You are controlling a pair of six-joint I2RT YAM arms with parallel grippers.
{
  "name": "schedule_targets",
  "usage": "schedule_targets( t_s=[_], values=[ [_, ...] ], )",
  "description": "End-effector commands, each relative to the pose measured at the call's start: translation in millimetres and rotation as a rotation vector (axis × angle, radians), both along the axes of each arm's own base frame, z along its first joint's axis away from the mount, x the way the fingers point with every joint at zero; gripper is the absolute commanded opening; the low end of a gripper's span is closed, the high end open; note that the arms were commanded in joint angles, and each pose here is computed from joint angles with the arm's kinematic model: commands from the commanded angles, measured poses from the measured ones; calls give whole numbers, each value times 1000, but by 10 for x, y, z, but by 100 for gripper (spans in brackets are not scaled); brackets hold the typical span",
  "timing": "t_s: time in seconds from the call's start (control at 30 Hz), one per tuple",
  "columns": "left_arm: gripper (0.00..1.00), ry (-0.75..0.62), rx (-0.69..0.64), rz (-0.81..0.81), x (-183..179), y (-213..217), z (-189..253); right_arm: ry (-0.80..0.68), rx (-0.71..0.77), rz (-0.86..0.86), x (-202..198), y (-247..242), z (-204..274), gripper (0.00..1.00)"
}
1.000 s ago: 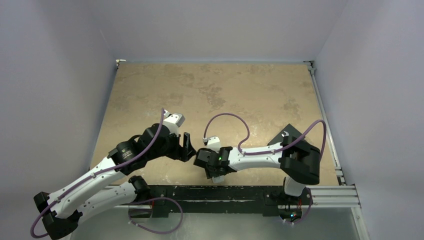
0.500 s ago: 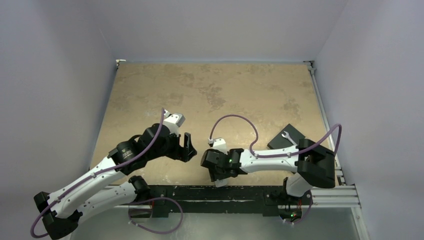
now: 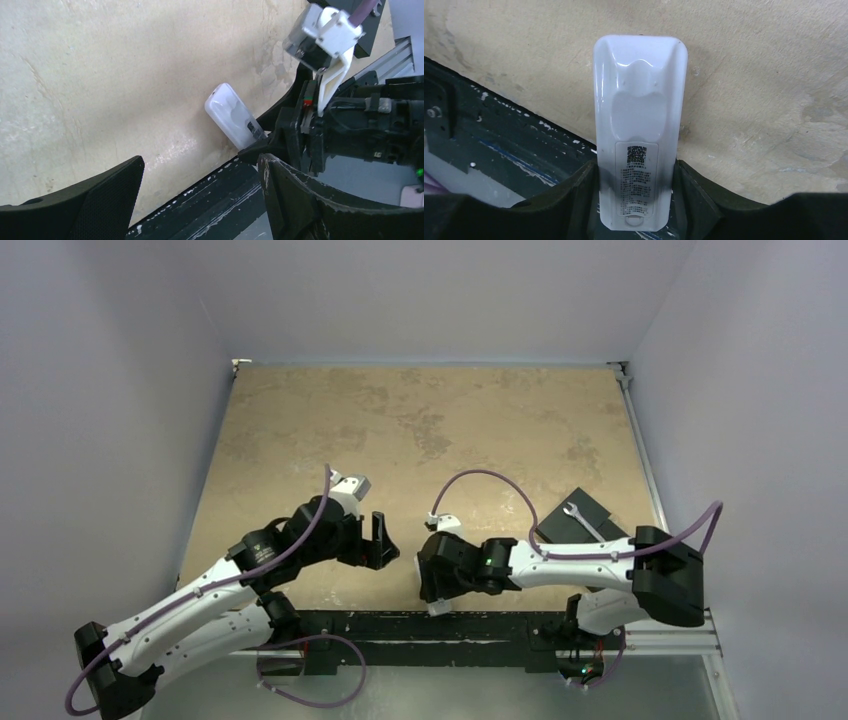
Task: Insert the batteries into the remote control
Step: Turn over the remote control at the center of the board.
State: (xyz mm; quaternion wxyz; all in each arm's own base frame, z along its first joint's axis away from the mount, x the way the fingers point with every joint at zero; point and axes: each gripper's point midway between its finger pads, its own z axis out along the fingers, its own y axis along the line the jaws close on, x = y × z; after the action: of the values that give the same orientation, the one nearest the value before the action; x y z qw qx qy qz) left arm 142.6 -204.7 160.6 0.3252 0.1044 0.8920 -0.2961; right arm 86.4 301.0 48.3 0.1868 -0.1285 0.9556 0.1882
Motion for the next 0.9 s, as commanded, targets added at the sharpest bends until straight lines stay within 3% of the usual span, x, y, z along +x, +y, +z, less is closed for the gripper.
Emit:
schedule_targets(
  t_s=[0.0,0.3,0.87],
  values=[
    [85,6,-130,-1,-16,-168,73,-2,140,34,54,122,195,12],
    [85,62,-308,-18,-95,-378,47,14,423,64,97,149,586,12],
    [87,59,-673,-41,-77,-605,497,-39,707,103,164,3,1251,10]
  ],
)
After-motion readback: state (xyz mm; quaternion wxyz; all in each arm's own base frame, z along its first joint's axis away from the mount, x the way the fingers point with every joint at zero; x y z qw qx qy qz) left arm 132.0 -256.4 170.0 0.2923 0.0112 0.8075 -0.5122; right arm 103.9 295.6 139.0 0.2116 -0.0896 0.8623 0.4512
